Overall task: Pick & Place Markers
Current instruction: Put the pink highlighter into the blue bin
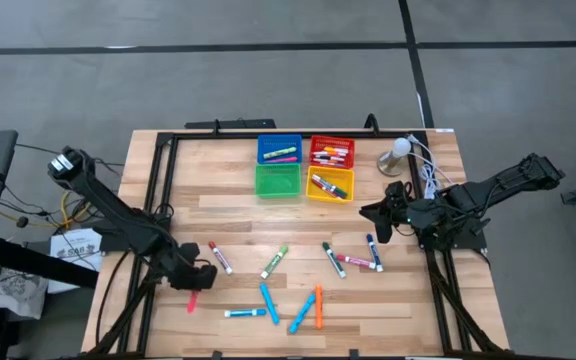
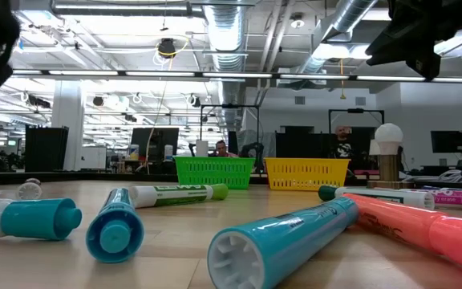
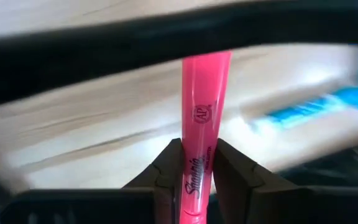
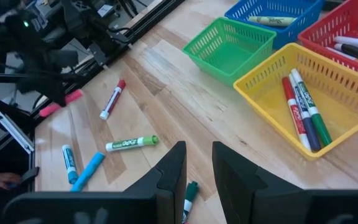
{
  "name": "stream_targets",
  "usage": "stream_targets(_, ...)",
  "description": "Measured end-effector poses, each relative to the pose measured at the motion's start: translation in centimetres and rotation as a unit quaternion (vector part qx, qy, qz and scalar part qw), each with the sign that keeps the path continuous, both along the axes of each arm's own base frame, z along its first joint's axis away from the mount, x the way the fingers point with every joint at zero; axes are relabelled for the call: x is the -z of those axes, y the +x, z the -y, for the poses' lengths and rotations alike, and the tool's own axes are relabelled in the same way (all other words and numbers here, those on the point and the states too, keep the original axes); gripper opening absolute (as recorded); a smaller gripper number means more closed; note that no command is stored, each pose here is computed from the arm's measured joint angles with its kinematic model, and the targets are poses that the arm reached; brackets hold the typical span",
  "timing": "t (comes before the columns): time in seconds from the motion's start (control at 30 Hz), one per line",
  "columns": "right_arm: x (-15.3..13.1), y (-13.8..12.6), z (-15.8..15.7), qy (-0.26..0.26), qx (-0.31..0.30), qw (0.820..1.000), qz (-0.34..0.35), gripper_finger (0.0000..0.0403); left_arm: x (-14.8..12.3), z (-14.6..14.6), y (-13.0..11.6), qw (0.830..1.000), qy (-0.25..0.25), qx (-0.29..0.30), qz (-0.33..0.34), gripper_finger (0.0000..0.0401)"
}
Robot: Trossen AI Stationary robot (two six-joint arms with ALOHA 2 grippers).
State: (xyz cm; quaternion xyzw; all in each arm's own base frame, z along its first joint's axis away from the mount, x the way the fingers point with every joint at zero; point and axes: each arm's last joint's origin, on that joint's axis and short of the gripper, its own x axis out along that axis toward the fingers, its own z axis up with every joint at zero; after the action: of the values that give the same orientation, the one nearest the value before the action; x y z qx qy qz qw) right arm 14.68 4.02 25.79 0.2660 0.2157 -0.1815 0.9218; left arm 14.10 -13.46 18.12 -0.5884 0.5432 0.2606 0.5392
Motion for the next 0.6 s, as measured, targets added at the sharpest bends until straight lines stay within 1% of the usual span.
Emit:
stream_targets(0.1,0.0,0.0,0.0,-0.002,-0.001,1.000,0.000,0.0067,-1.3,-0.2,0.2,0.997,0.003,0.001,0.079,0.0064)
stream_targets(0.17,0.0,0.0,0.0,-0.002,-0.001,1.000,0.000,0.0067,-2.1,-0.2,0.5,0.989,0.013,0.009,0.146,0.0064)
stream_targets(0.2,0.0,0.0,0.0,-0.002,-0.001,1.000,0.000,0.0067,-2.5,-0.2,0.7,0.983,0.020,0.020,0.183,0.0064)
stream_targets(0.27,0.0,0.0,0.0,-0.002,-0.001,1.000,0.000,0.0067,-3.5,0.0,1.2,0.961,0.044,0.051,0.268,0.0064)
stream_targets(0.33,0.0,0.0,0.0,-0.003,-0.002,1.000,0.000,0.0067,-4.5,0.2,1.7,0.934,0.073,0.069,0.343,0.0064)
stream_targets(0.4,0.0,0.0,0.0,-0.011,-0.007,1.000,-0.003,0.0067,-5.4,0.2,2.3,0.906,0.102,0.070,0.406,0.0066)
stream_targets(0.47,0.0,0.0,0.0,-0.019,-0.012,1.000,-0.005,0.0067,-6.1,0.2,2.8,0.884,0.122,0.065,0.447,0.0067)
stream_targets(0.5,0.0,0.0,0.0,-0.022,-0.013,1.000,-0.005,0.0067,-6.4,0.2,3.1,0.875,0.129,0.061,0.462,0.0066)
stream_targets(0.53,0.0,0.0,0.0,-0.023,-0.014,1.000,-0.005,0.0067,-6.5,0.1,3.3,0.871,0.134,0.059,0.470,0.0065)
stream_targets(0.6,0.0,0.0,0.0,-0.023,-0.014,1.000,-0.006,0.0067,-6.3,-0.1,3.7,0.871,0.141,0.052,0.468,0.0065)
